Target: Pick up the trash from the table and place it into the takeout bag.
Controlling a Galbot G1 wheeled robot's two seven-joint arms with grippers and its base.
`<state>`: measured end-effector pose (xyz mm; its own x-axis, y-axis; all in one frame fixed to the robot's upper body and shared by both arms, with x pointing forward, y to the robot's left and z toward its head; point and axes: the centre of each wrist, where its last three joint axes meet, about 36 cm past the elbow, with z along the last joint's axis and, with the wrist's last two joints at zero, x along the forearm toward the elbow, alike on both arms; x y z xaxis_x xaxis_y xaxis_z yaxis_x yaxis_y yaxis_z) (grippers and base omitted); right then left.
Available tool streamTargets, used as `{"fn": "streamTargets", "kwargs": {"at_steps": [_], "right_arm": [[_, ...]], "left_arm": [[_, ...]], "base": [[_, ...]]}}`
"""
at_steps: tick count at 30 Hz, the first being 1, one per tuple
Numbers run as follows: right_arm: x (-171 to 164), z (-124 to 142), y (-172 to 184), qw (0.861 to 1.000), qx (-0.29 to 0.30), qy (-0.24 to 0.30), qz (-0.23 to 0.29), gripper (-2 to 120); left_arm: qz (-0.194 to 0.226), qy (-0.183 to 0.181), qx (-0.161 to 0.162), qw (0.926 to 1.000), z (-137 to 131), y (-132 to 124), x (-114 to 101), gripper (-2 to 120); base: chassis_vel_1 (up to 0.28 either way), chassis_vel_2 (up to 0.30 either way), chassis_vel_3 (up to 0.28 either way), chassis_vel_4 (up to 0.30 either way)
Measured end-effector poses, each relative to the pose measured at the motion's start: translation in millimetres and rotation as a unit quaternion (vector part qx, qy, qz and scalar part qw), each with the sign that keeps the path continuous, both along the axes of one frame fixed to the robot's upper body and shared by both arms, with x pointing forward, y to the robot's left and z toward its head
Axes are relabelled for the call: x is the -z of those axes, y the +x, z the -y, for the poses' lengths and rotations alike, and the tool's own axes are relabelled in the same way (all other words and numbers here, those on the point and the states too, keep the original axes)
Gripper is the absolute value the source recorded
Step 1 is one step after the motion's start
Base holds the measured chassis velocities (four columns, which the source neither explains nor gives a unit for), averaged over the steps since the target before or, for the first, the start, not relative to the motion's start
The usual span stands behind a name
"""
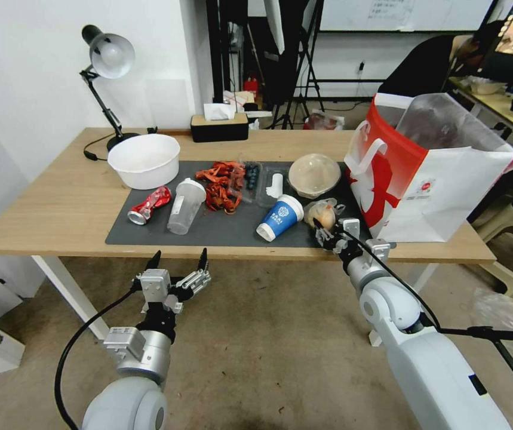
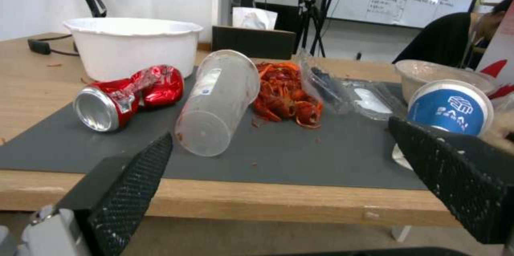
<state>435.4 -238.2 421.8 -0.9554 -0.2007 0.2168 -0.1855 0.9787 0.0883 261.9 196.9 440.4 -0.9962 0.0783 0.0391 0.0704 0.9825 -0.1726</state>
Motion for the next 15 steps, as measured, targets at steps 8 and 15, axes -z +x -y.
{"fn": "streamTargets", "kwargs": {"at_steps": [8,15], "right_arm": [[-36,8,-19,0.993,-0.051,0.062,0.086,6],[-101,32,-26,0.964,-0.105,0.119,0.214,4]], "left_arm": [[0.001,0.002,0.000,1.0000,-1,0,0,100],[0.003,0.002,0.000,1.0000,0,-1,2,100]], "base": [[0.000,0.000,0.000,0.000],[0.000,0.000,0.000,0.000]]}}
